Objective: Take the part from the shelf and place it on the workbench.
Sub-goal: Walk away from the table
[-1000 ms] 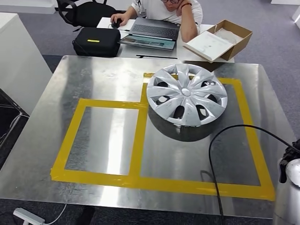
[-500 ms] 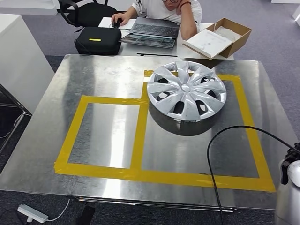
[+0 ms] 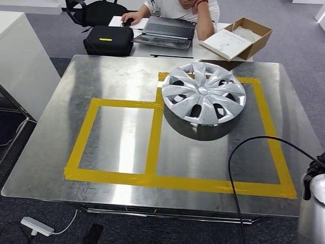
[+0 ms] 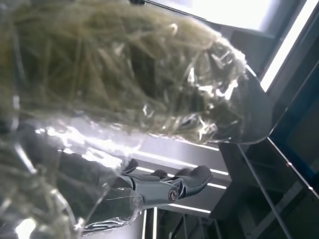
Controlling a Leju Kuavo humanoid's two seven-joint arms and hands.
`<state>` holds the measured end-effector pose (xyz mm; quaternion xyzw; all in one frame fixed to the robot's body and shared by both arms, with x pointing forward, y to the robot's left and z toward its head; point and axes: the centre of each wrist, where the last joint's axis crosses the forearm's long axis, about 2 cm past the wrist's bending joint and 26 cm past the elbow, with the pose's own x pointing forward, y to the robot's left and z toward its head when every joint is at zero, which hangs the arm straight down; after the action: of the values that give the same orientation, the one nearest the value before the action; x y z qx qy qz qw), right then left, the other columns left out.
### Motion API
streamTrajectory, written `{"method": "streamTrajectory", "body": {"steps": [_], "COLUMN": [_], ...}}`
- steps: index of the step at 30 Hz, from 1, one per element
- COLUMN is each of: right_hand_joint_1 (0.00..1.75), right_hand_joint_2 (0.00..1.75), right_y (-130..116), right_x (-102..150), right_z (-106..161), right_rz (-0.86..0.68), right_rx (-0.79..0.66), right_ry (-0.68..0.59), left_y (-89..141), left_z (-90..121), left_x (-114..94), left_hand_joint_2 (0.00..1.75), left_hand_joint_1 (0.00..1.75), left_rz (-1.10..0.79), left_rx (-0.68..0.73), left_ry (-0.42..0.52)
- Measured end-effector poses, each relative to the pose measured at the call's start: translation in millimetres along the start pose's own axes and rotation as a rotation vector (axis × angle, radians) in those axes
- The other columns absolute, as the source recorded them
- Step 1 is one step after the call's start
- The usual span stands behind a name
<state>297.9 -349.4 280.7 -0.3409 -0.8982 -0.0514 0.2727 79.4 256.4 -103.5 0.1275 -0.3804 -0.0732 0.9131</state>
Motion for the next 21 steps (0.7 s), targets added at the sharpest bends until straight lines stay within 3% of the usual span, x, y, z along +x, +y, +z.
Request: {"method": "streamTrajectory", "body": {"steps": [13, 21], "right_hand_joint_1": [0.00, 0.00], "right_hand_joint_2": [0.00, 0.00], "right_y": [-4, -17], "right_x": [-3, -8], "right_z": [12, 35], "right_rz": [0.002, 0.017], "right_rx": [0.009, 0.010], "right_ry": [0.029, 0.066], "left_y": [0, 1], "left_z": [1, 2], "left_x": [-1, -3], "left_hand_joint_2": [0.00, 0.00], "left_hand_joint_1": [0.00, 0.00], "left_rz": [0.000, 0.001], "left_rx": [0.000, 0.002], "left_ry": [0.002, 0.007]}}
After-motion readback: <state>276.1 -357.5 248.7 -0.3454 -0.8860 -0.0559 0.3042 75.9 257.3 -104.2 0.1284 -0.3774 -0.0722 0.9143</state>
